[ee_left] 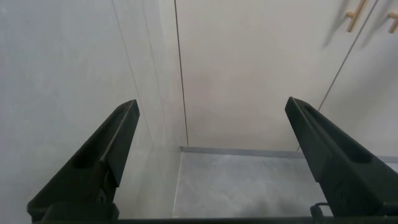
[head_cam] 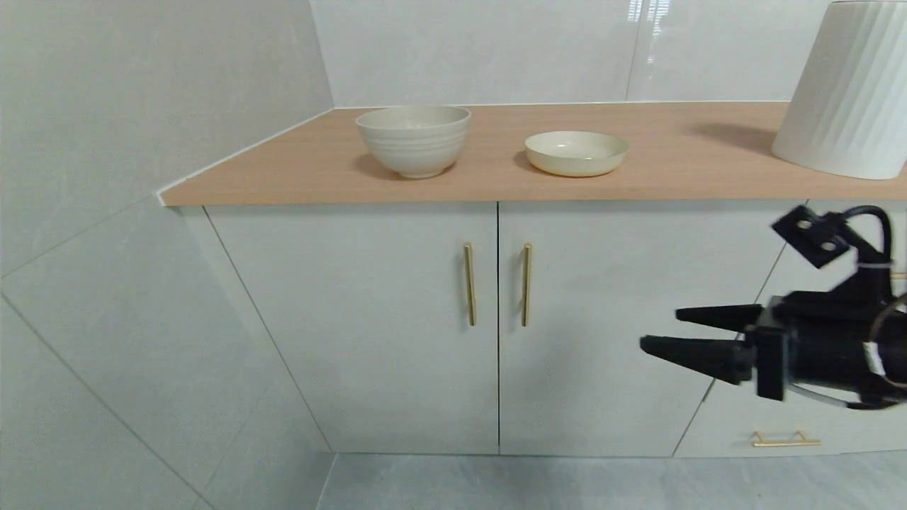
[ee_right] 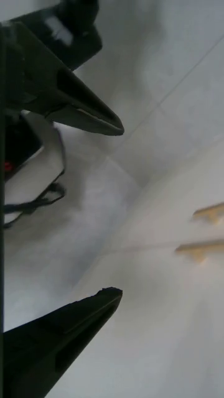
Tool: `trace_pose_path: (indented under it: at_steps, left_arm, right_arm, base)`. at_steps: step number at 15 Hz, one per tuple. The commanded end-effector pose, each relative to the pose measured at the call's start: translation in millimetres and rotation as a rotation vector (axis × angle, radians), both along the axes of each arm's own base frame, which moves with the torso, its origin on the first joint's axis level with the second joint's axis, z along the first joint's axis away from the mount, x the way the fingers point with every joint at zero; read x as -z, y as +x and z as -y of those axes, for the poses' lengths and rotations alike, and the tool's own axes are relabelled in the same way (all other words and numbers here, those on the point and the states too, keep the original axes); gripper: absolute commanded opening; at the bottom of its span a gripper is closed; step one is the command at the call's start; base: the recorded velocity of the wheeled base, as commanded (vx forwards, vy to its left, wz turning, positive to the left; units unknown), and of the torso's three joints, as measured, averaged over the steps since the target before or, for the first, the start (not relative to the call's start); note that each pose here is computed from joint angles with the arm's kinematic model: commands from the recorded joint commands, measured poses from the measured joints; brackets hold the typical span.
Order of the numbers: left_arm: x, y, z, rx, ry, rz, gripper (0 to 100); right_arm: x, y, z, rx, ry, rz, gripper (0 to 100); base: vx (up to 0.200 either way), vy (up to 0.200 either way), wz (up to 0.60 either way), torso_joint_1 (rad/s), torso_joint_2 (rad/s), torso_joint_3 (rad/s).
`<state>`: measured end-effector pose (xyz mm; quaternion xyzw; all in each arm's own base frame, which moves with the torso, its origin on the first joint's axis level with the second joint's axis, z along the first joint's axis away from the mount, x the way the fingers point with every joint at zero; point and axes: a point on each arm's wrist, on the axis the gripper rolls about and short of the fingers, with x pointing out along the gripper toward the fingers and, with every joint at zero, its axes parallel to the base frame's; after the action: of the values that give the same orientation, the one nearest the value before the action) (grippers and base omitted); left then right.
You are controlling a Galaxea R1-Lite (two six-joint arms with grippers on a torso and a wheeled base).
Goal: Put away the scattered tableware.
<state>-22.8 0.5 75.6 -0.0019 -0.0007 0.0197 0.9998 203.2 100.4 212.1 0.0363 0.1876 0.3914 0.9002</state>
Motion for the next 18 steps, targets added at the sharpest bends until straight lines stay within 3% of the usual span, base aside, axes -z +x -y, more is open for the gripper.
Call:
trace_pose_path:
  at_steps: [1,3,5,10,18]
  left_arm:
    - [0.0,0.0,0.0,-0.001,-0.001,0.000,100]
    - [0.0,0.0,0.0,-0.001,-0.001,0.000,100]
    - [0.0,0.0,0.0,-0.001,-0.001,0.000,100]
    - [0.0,0.0,0.0,-0.001,-0.001,0.000,100]
    - [0.0,0.0,0.0,-0.001,-0.001,0.000,100]
  right_arm:
    - [21.5,56.8,-52.5,-0.073,-0.012,-0.066,100]
    - [16.9,74.3,-78.8,-0.108,0.021,-0.061,100]
    - [31.8,90.2,-96.9,-0.103,0.039,-0.084,100]
    - [66.0,117.9,-112.6,-0.012,0.103,-0.026,100]
    - [72.4,132.6,-119.7,0.049,0.163,0.042,100]
  base:
    - [0.000,0.000,0.00,0.000,0.00,0.000]
    - [0.000,0.000,0.00,0.000,0.00,0.000]
    - [0.000,0.000,0.00,0.000,0.00,0.000]
    - [0.000,0.000,0.00,0.000,0.00,0.000]
    - [0.000,0.000,0.00,0.000,0.00,0.000]
